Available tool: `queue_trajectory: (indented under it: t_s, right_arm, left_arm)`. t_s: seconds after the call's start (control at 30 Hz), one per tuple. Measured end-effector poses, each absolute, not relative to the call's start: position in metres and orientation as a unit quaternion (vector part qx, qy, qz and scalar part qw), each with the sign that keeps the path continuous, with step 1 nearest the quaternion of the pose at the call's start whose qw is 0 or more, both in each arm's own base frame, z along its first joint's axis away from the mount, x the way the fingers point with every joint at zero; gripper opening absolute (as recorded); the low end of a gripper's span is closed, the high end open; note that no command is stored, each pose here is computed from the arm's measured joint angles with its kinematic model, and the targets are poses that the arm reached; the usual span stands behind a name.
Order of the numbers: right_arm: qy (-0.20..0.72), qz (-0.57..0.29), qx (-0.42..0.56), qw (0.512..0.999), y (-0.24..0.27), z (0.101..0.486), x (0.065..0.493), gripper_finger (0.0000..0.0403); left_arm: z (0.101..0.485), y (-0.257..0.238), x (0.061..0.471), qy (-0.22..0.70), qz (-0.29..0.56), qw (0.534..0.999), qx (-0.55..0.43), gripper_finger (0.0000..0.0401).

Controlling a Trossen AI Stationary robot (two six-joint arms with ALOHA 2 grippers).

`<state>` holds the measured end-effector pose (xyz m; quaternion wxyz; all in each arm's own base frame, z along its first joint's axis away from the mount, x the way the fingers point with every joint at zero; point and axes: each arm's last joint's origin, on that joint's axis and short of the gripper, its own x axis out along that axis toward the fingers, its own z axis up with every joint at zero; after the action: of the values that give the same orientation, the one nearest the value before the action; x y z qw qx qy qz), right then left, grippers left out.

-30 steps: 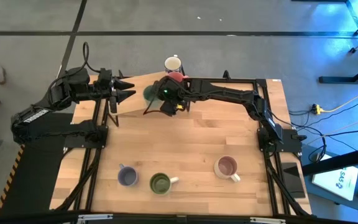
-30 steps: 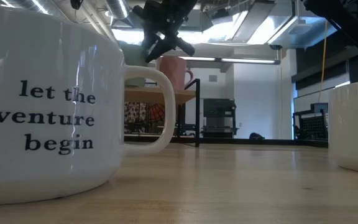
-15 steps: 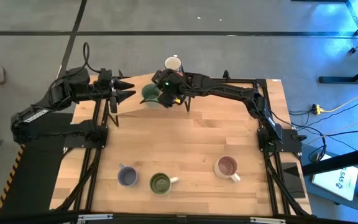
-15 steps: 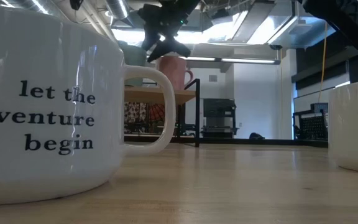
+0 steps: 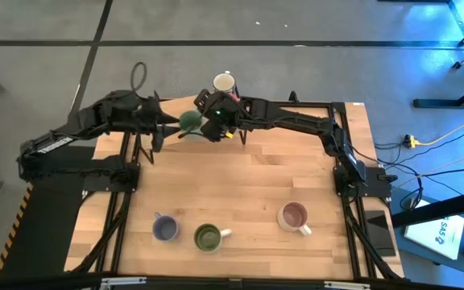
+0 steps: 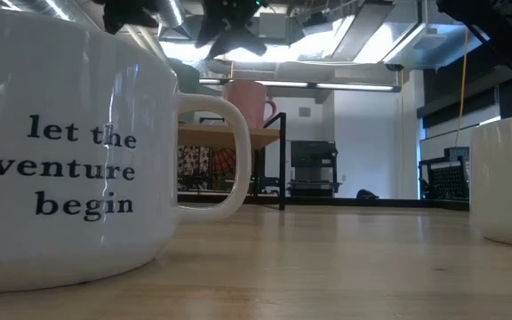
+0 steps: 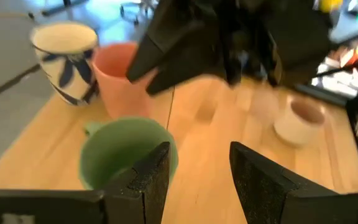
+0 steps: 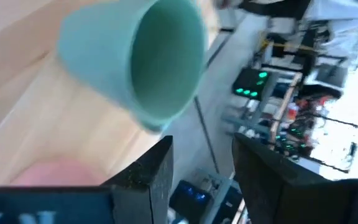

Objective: Place coffee mugs
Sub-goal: Put the light green mug on the shelf

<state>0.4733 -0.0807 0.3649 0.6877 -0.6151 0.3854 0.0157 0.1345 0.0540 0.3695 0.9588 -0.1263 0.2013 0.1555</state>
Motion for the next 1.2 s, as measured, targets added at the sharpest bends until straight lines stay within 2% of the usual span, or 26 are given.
queue_trajectory:
  t_s: [0.23,0.37,0.47,0.63,1.2]
  right_arm:
    - [0.43,0.007,-0.594,0.68,-0.077,0.379,0.451,0.015]
    - [0.441,0.012,-0.56,0.701,-0.074,0.387,0.438,0.015]
    - [0.442,0.016,-0.534,0.721,-0.072,0.394,0.428,0.015]
    - [0.44,0.027,-0.512,0.737,-0.066,0.401,0.418,0.015]
    - [0.453,0.072,-0.513,0.726,-0.035,0.403,0.408,0.015]
  left_arm:
    - [0.354,0.046,0.154,0.278,0.083,0.954,-0.075,0.016]
    - [0.352,0.041,0.153,0.299,0.098,0.949,-0.034,0.016]
    - [0.351,0.042,0.152,0.311,0.14,0.94,0.005,0.016]
    - [0.343,0.043,0.16,0.352,0.137,0.925,0.049,0.016]
    - [0.32,0.06,0.194,0.433,0.182,0.873,0.131,0.016]
